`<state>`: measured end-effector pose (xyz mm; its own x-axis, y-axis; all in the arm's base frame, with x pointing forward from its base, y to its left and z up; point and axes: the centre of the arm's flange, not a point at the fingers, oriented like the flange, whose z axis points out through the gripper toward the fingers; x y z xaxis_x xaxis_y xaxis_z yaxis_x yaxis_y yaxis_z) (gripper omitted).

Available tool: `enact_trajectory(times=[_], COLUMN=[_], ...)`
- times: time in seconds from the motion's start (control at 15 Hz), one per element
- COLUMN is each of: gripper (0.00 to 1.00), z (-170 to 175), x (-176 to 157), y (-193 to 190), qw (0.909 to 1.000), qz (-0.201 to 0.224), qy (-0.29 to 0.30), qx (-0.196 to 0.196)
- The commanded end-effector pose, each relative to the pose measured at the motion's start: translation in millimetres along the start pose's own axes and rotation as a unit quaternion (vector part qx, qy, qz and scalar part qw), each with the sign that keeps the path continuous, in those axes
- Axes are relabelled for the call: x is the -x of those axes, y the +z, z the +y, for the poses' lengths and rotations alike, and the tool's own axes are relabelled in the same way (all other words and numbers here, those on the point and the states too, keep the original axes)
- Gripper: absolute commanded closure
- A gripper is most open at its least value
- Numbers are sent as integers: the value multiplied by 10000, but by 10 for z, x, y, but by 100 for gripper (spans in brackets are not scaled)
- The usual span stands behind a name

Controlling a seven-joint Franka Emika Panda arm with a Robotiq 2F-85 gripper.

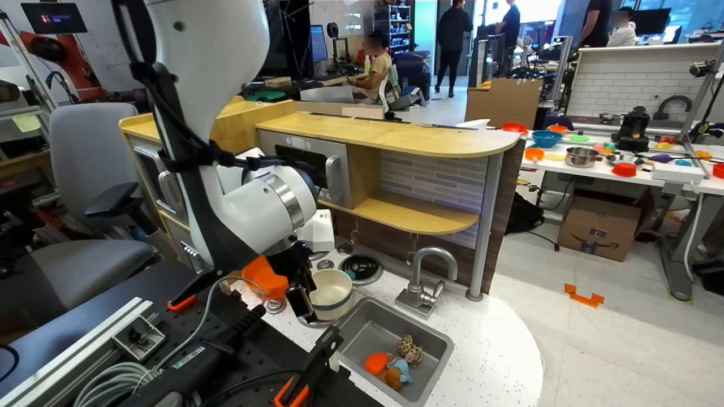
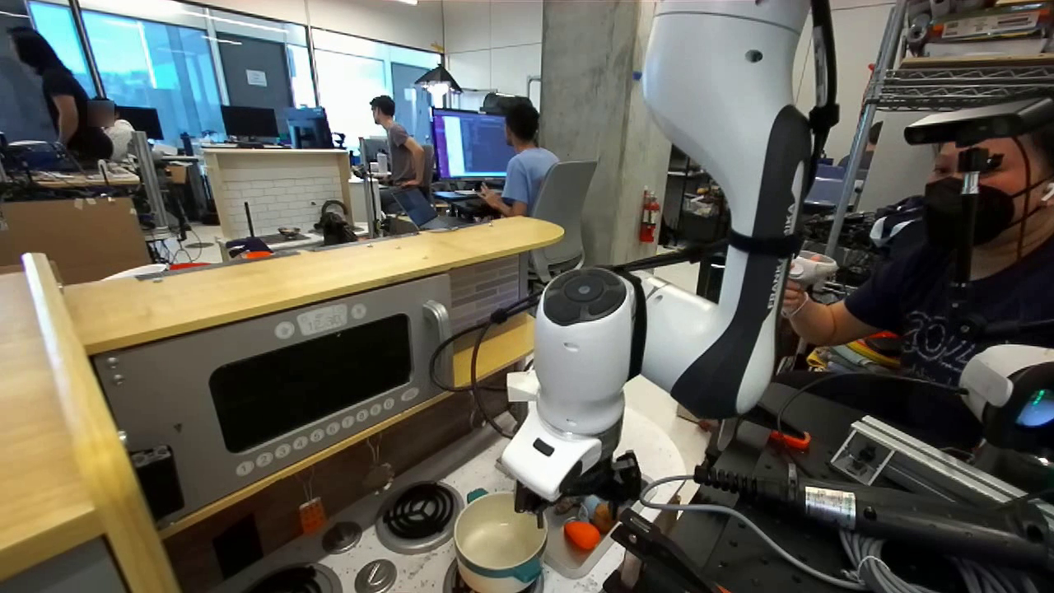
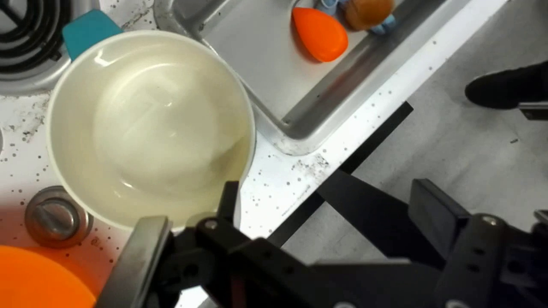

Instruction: Turn the bowl anticlockwise

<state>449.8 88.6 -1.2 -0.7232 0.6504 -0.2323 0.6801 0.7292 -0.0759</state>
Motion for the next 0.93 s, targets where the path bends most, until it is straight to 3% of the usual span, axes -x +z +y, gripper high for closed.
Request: enact_trajectory(times=[0.0,0.2,0.4,0.6,0.87], gripper=[0,0,0,0,0], z=[-180,-324,-502,-664,-867], x=[79,161,241,316,377], y=[-621,-957,-1309,-1724,-2193], qw=[9949,9819,9593,9265,8682], qz=[270,510,798,1134,1547], qy=[958,1796,2672,3543,4663], qx=[-136,-304,-456,-575,-690])
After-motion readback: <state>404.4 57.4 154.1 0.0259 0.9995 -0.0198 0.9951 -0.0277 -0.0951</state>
